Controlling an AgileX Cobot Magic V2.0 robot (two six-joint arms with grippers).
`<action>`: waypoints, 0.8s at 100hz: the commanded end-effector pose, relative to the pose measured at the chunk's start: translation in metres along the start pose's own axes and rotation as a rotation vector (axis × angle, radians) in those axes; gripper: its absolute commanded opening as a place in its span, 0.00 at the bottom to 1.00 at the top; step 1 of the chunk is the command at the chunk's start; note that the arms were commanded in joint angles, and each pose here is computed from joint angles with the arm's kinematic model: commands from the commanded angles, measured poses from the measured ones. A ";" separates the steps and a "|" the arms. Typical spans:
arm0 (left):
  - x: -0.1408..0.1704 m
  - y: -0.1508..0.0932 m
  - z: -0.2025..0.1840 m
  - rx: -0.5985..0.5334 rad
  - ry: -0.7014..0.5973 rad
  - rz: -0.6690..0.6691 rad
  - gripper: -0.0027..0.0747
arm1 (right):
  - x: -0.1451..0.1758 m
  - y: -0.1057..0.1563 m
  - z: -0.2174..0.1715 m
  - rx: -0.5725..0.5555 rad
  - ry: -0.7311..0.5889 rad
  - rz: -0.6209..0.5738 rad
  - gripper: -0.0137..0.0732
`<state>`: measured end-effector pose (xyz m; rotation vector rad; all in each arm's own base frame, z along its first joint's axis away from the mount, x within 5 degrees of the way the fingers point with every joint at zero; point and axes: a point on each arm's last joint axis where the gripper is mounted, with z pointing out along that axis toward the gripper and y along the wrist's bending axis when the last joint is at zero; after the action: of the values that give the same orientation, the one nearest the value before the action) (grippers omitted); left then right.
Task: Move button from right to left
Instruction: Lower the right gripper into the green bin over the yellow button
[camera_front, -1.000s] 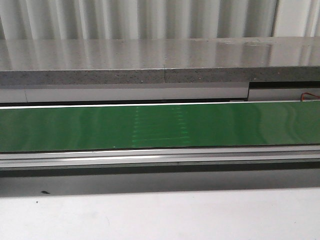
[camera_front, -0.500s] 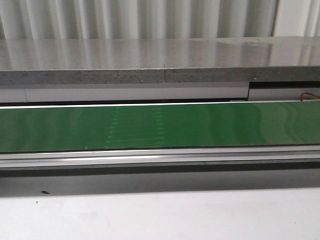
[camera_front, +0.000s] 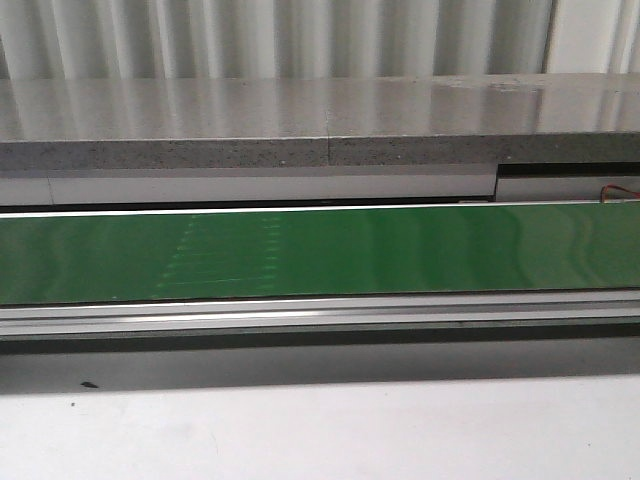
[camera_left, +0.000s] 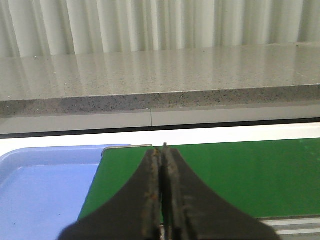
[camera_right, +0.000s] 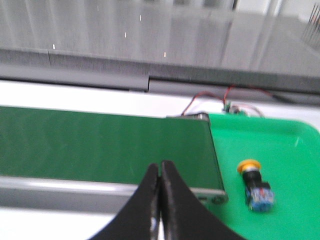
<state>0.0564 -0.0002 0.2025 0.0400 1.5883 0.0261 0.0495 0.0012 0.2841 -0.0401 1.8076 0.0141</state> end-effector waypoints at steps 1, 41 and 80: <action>0.004 -0.001 -0.001 0.013 -0.073 -0.004 0.01 | -0.024 -0.002 0.004 0.018 0.053 -0.013 0.08; 0.004 -0.001 -0.001 0.013 -0.073 -0.004 0.01 | -0.054 -0.001 0.059 0.006 0.500 0.002 0.08; 0.004 -0.001 -0.001 0.013 -0.073 -0.004 0.01 | -0.070 -0.001 0.115 0.003 0.717 0.002 0.78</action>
<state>0.0564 -0.0002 0.2025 0.0400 1.5883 0.0261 0.1657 0.0063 0.3136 -0.0498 2.5676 0.0050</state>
